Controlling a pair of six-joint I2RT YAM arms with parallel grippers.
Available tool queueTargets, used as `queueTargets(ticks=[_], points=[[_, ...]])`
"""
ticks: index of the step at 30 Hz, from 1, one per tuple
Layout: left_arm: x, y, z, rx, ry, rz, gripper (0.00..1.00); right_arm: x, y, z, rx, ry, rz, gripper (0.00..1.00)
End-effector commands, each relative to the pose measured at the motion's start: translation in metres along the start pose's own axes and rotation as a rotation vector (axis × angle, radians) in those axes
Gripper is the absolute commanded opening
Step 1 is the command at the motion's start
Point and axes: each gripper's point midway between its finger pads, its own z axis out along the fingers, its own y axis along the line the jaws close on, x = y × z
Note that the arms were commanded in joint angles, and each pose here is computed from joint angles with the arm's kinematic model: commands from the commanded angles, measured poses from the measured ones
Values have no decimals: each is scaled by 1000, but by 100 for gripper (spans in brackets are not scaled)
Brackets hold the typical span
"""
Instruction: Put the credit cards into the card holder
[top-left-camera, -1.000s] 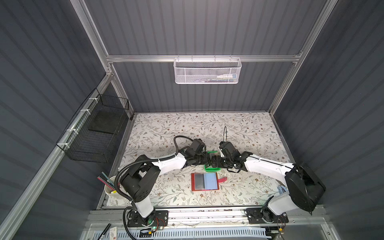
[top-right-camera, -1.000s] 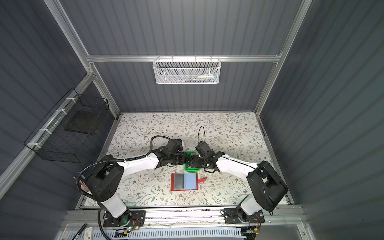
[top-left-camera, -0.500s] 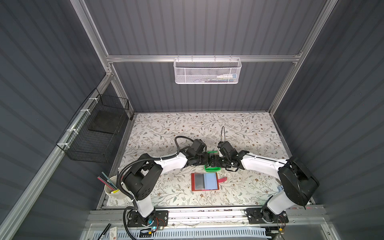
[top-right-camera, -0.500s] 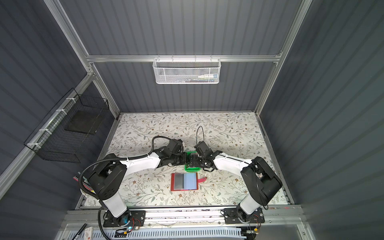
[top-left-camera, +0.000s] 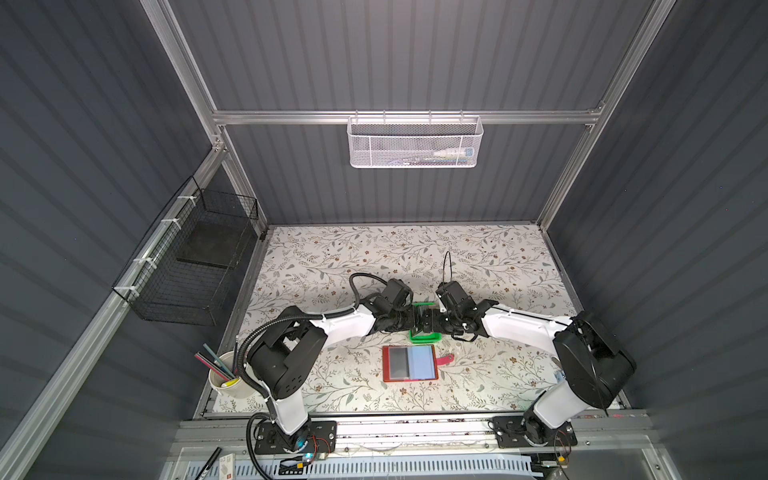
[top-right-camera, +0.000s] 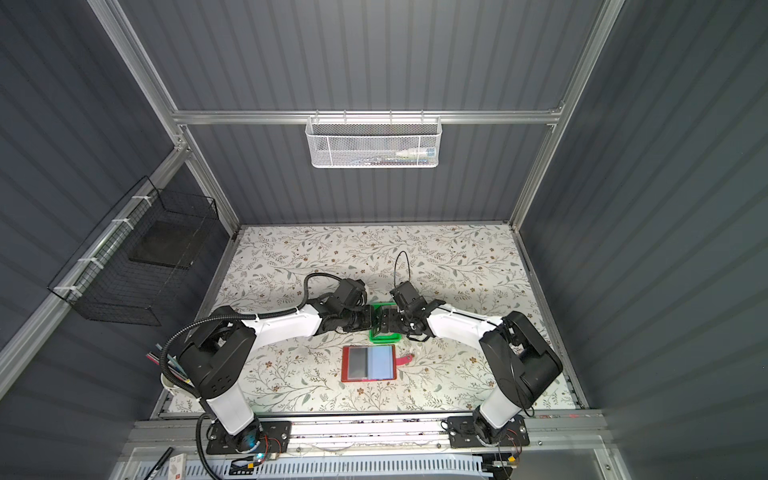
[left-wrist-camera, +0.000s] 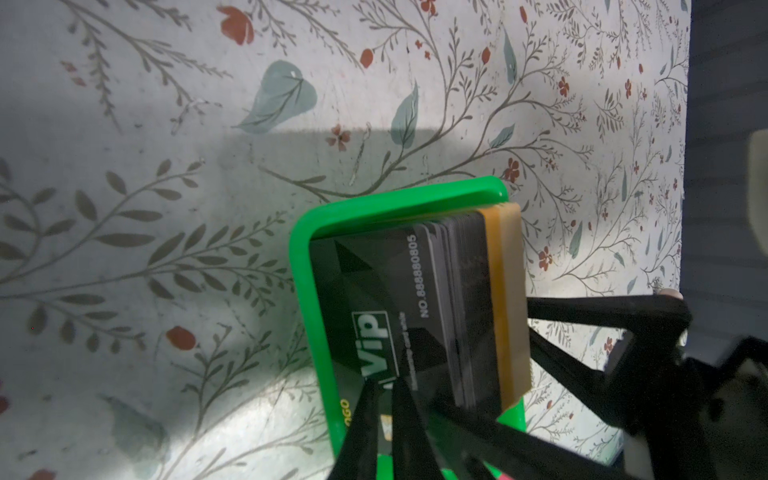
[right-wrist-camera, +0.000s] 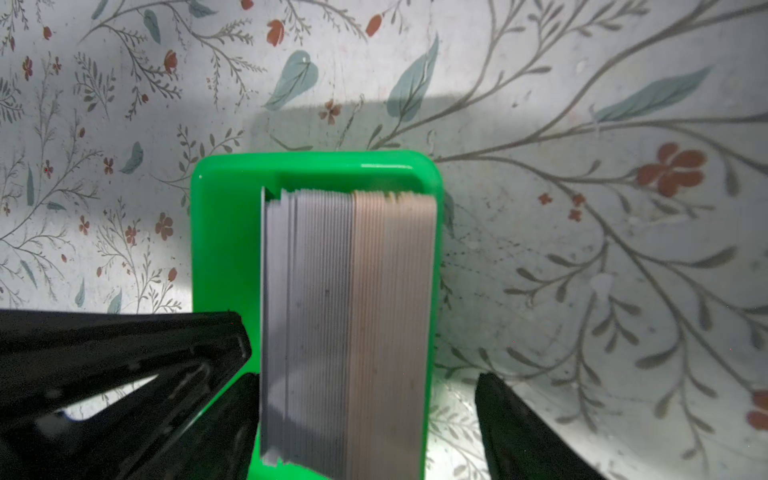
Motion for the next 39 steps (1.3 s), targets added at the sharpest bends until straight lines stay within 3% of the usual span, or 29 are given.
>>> queueTargets(ticks=[1, 18, 22, 28, 39], points=[[8, 9, 7, -13, 40, -17, 11, -10, -5, -2, 32, -20, -9, 82], [14, 3, 19, 46, 71, -47, 14, -23, -6, -25, 39, -67, -22, 81], [14, 3, 20, 47, 69, -53, 14, -22, 3, -38, -20, -76, 8, 70], [15, 4, 21, 52, 70, -59, 14, -20, 20, -51, -123, -79, 89, 44], [15, 3, 20, 57, 67, -61, 14, -15, 31, -34, -137, -20, 114, 27]])
